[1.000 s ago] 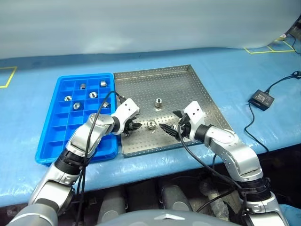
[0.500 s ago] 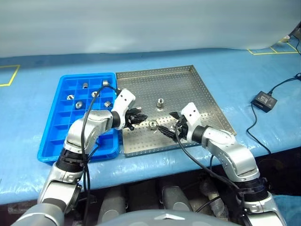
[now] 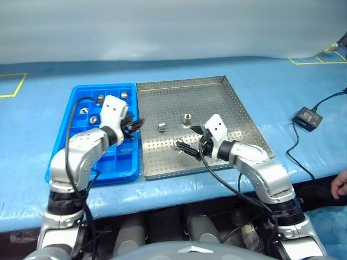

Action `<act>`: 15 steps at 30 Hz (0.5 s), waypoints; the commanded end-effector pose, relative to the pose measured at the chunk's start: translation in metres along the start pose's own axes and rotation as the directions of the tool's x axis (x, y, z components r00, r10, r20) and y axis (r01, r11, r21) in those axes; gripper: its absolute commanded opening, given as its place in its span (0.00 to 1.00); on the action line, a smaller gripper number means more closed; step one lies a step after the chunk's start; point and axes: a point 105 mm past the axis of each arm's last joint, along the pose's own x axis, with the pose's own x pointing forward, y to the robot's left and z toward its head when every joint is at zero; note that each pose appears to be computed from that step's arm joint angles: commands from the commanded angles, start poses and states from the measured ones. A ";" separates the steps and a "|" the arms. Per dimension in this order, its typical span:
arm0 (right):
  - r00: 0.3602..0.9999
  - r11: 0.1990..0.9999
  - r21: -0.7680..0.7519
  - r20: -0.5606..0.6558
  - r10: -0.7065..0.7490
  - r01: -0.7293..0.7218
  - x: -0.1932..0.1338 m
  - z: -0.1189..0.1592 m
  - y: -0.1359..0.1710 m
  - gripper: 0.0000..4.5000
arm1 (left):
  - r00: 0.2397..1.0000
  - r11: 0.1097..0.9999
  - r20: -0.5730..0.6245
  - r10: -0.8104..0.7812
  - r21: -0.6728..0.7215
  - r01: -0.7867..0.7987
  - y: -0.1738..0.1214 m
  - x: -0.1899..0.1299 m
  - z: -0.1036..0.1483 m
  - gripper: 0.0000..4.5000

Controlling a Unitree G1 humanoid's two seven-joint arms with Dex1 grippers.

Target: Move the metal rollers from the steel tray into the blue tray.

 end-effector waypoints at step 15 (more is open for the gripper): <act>0.985 0.985 -0.024 0.044 0.169 -0.168 0.013 0.017 0.027 1.00 | 0.795 0.791 -0.008 0.606 -0.095 -0.604 0.080 -0.048 -0.020 0.37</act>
